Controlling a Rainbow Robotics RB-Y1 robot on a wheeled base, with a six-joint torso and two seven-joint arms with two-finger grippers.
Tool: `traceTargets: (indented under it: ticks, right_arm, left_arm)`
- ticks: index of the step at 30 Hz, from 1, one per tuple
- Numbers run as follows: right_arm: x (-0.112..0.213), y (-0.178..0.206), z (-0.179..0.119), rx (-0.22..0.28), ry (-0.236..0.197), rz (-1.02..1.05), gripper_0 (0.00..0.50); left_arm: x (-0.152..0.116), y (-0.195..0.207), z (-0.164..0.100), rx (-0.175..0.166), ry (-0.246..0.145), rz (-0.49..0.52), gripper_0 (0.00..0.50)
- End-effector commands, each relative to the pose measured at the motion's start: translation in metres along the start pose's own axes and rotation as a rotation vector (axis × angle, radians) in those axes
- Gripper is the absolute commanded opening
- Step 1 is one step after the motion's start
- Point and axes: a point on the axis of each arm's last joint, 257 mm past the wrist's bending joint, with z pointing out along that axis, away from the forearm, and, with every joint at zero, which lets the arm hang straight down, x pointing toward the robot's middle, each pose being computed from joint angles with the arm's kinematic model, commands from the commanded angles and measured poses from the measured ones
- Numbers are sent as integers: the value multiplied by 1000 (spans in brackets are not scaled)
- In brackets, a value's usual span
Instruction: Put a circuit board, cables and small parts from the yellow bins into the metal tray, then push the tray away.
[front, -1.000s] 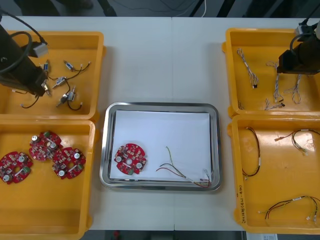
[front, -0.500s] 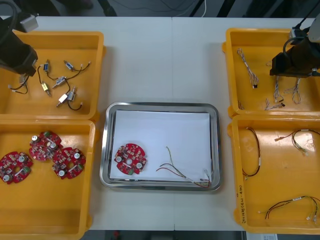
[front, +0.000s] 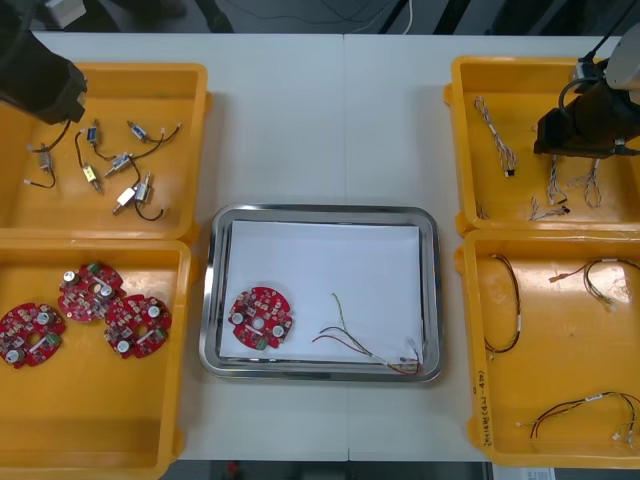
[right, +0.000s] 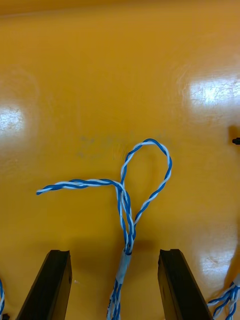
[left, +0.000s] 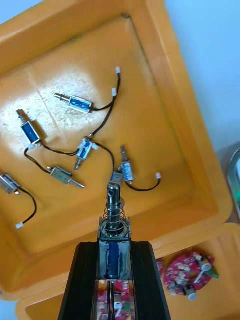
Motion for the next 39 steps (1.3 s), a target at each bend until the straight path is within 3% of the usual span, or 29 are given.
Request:
traceTargets:
  ticks: [1, 10, 12, 23, 33, 38, 39]
  right_arm:
    - [-23, 7, -10, -8, -57, 23, 500]
    - [-16, 0, -4, 5, -52, 32, 500]
    - [-13, -2, -1, 6, -50, 36, 500]
    - [0, -7, 6, 8, -29, 52, 500]
    - [8, -7, 12, -6, -21, 73, 500]
    - [11, -5, 15, -11, -19, 75, 373]
    - [11, -6, 15, -10, -21, 77, 284]
  left_arm:
    - [-8, -13, -19, 30, -52, -194, 0]
    - [-14, -66, -9, 68, -30, -197, 0]
    - [-18, -93, -3, 96, -12, -185, 0]
    - [-23, -189, 19, 169, 63, -164, 0]
    - [-17, -238, 42, 177, 81, -103, 0]
    - [-7, -251, 58, 182, 89, -88, 0]
    - [-4, -254, 63, 189, 93, -91, 0]
